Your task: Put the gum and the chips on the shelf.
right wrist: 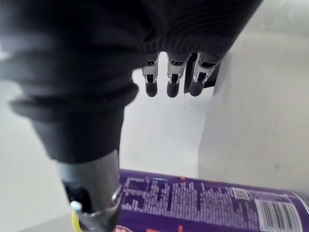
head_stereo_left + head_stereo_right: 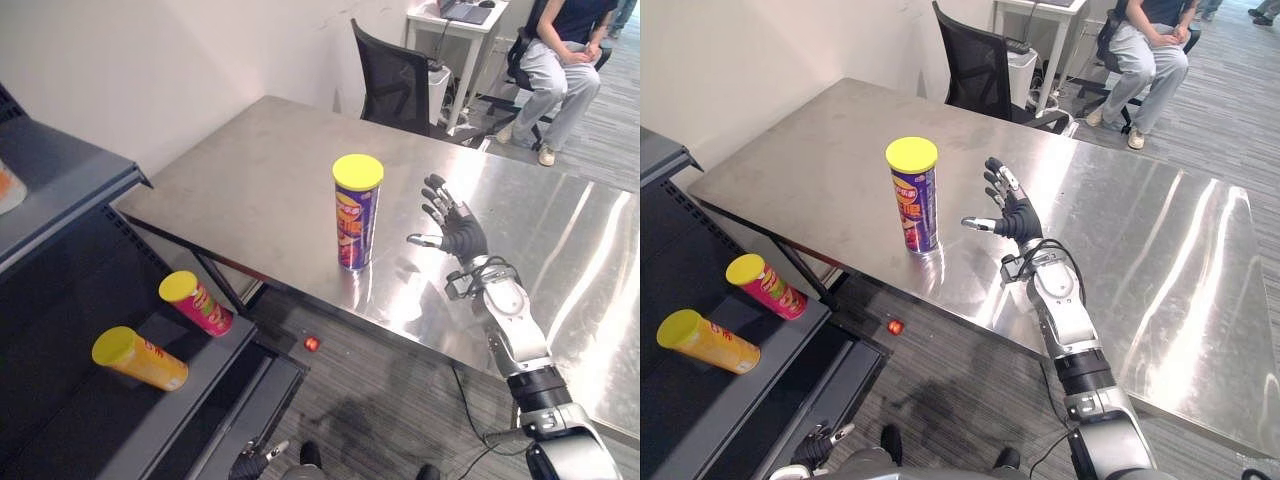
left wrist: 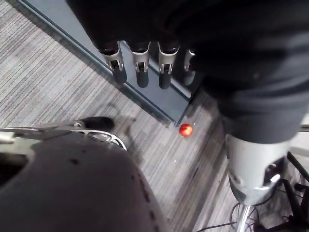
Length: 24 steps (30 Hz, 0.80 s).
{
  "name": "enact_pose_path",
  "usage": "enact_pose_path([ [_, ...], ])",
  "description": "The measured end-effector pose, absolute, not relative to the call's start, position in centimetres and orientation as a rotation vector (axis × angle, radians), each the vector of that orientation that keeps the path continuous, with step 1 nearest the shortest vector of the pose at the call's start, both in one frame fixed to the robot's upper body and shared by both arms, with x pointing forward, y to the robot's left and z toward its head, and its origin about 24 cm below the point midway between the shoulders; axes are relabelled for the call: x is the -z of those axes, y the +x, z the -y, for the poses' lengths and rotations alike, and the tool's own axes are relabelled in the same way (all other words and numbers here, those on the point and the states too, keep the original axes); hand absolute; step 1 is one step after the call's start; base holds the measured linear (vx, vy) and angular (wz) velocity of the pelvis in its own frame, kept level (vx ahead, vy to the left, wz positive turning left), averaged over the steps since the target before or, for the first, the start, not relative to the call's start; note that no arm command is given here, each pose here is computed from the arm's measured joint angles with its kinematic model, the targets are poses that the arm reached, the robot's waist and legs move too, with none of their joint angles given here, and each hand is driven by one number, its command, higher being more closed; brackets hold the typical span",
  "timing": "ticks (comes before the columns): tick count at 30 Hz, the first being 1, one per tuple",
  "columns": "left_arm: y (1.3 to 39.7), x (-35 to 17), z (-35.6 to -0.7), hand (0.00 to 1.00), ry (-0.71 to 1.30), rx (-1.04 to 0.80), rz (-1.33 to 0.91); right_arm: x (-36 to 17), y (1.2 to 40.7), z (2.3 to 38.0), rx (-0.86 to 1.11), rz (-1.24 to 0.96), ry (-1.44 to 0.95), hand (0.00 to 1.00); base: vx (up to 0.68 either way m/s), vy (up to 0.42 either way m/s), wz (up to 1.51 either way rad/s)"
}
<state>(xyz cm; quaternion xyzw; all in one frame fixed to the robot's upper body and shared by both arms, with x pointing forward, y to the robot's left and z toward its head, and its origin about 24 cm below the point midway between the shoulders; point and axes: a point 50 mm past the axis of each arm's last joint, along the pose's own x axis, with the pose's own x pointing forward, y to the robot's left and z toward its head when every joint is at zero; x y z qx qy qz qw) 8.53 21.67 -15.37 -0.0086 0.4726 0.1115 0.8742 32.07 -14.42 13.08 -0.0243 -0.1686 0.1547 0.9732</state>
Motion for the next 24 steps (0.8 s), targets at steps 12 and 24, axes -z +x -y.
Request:
enact_pose_path([
  [12, 8.5, 15.3, -22.1, 0.0, -0.006, -0.236, -0.988, -13.5, 32.1, 13.0, -0.386, 0.353, -0.075, 0.0, 0.0, 0.0, 0.0],
  [24, 8.3, 15.3, -22.3, 0.0, 0.0, -0.238, -0.991, -15.1, 33.2, 12.6, -0.359, 0.394, -0.098, 0.0, 0.0, 0.002, 0.09],
])
